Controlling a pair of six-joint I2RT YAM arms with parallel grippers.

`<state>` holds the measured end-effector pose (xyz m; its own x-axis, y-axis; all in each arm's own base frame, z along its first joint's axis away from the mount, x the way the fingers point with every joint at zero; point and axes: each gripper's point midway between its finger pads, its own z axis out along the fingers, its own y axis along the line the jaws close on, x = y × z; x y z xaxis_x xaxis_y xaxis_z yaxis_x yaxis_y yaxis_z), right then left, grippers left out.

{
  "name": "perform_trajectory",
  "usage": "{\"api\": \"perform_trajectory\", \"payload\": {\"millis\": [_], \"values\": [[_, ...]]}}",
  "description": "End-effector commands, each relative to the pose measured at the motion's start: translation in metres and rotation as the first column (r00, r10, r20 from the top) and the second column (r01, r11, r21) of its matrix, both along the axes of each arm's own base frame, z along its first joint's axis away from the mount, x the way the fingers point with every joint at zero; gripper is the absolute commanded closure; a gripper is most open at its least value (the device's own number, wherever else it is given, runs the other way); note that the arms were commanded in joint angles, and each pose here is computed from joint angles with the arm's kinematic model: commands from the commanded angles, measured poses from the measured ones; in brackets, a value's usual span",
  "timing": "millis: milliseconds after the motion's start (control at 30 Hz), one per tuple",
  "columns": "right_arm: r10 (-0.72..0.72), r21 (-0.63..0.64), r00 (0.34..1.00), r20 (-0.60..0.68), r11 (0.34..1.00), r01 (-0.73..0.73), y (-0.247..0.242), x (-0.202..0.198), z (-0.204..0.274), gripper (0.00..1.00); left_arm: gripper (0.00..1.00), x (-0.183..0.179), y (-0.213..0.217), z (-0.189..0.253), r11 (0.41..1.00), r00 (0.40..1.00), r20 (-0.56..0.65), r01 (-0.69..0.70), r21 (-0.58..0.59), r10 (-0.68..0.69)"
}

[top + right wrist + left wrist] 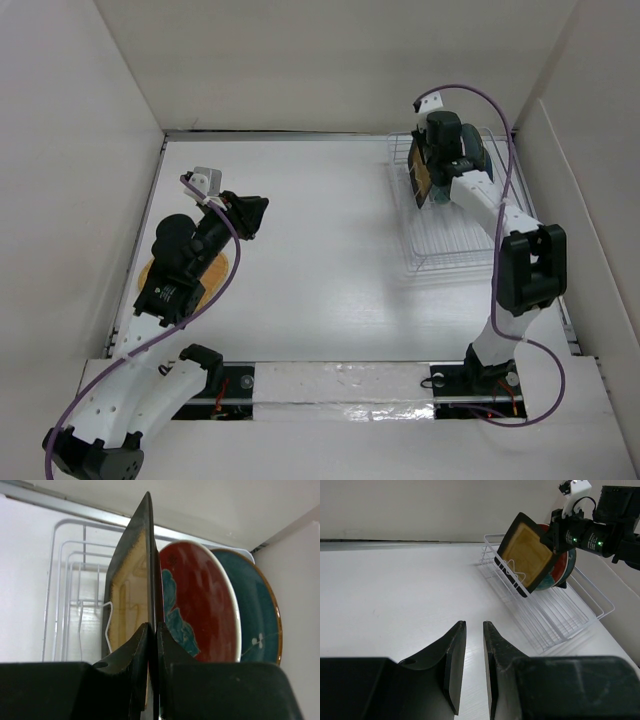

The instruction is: Load the plates into the dish rack

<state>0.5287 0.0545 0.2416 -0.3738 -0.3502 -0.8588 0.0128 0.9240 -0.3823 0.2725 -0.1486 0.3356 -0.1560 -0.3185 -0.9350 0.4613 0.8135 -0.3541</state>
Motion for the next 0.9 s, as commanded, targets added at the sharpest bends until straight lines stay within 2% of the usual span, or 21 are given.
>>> {"api": "perform_trajectory", "payload": {"millis": [0, 267, 333, 367, 400, 433, 500, 600, 700, 767, 800, 867], "values": [[-0.021, -0.005, 0.995, 0.1, 1.0, 0.022, -0.001, 0.006, 0.034, 1.0, 0.82, -0.001, -0.002, 0.011, 1.0, 0.999, 0.041, 0.016, -0.026, -0.015], [-0.047, 0.015, 0.996, 0.077, 0.999, 0.046, -0.002, 0.006, 0.02, 1.0, 0.82, -0.001, -0.002, 0.012, 0.999, 0.999, 0.043, 0.014, -0.028, -0.013], [-0.076, 0.023, 0.994, 0.078, 0.997, 0.074, -0.005, 0.006, 0.022, 0.86, 0.82, -0.001, -0.002, 0.012, 1.0, 0.999, 0.042, 0.014, -0.026, -0.013], [-0.085, 0.026, 0.993, 0.079, 0.996, 0.083, -0.006, 0.006, 0.024, 0.76, 0.82, -0.002, -0.002, 0.012, 0.999, 0.999, 0.041, 0.016, -0.028, -0.015], [-0.098, 0.04, 0.991, 0.087, 0.995, 0.095, -0.007, 0.004, 0.028, 0.6, 0.82, -0.001, -0.002, 0.011, 1.0, 0.999, 0.041, 0.014, -0.028, -0.013], [-0.099, 0.051, 0.991, 0.095, 0.994, 0.094, -0.007, 0.003, 0.033, 0.53, 0.82, -0.001, -0.002, 0.012, 1.0, 0.999, 0.043, 0.014, -0.027, -0.013], [-0.078, 0.094, 0.99, 0.115, 0.993, 0.068, -0.001, -0.001, 0.046, 0.42, 0.82, -0.001, -0.001, 0.011, 1.0, 0.999, 0.04, 0.01, -0.026, -0.009], [-0.053, 0.158, 0.988, 0.148, 0.987, 0.029, 0.006, -0.009, 0.068, 0.38, 0.82, -0.001, 0.0, 0.012, 1.0, 0.999, 0.042, 0.005, -0.026, -0.004], [-0.012, 0.225, 0.984, 0.177, 0.974, -0.028, 0.023, -0.019, 0.084, 0.37, 0.82, 0.0, 0.001, 0.012, 1.0, 0.999, 0.043, -0.003, -0.025, 0.004], [0.053, 0.261, 0.981, 0.187, 0.96, -0.102, 0.046, -0.025, 0.09, 0.42, 0.82, 0.0, 0.001, 0.012, 1.0, 0.999, 0.044, -0.004, -0.024, 0.005], [0.074, 0.297, 0.979, 0.19, 0.946, -0.129, 0.057, -0.029, 0.089, 0.63, 0.82, 0.001, 0.002, 0.013, 1.0, 0.999, 0.044, -0.01, -0.024, 0.011], [0.207, 0.364, 0.953, 0.221, 0.889, -0.277, 0.103, -0.042, 0.098, 0.9, 0.83, 0.0, 0.004, 0.015, 0.999, 0.999, 0.049, -0.019, -0.027, 0.021]]}}
